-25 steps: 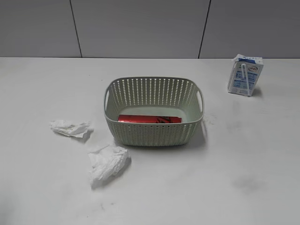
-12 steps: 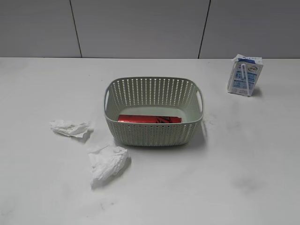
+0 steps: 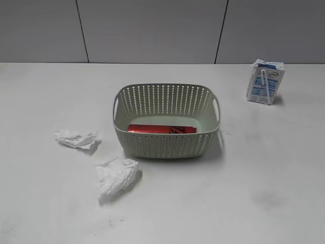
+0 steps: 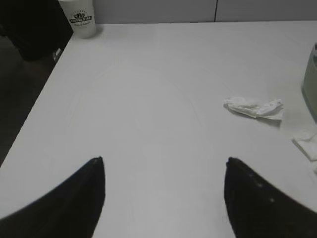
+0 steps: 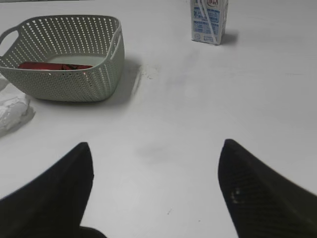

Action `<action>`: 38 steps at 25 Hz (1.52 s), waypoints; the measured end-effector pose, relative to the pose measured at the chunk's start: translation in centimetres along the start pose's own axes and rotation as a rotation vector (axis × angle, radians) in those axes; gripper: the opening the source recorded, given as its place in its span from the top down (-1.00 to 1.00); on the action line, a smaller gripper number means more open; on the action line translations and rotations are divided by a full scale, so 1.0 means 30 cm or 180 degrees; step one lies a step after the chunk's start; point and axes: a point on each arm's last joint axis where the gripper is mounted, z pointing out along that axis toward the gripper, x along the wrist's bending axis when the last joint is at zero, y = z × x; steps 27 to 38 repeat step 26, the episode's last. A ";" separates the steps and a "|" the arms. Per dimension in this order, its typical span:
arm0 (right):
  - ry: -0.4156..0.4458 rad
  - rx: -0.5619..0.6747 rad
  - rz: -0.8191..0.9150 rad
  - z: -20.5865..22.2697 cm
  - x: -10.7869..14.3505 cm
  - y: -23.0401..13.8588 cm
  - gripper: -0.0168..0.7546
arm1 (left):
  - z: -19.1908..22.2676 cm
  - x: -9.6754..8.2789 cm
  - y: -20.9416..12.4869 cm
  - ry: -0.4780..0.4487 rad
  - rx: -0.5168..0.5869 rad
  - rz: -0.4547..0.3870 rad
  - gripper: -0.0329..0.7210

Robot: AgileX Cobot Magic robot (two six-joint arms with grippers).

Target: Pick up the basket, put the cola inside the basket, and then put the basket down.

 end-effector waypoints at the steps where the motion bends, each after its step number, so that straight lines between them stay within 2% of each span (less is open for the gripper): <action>1: -0.0003 -0.0002 -0.0002 0.000 0.000 0.000 -0.58 | 0.000 0.000 -0.001 0.0003 0.0000 0.0002 -0.55; 7: -0.0136 0.0035 -0.0210 0.001 -0.013 -0.004 -0.58 | -0.001 0.000 -0.001 0.0008 -0.0016 -0.0002 -0.49; 38: -0.0055 0.0030 -0.0172 0.001 -0.005 -0.003 -0.58 | -0.001 0.002 -0.001 0.0027 -0.0014 0.0006 -0.42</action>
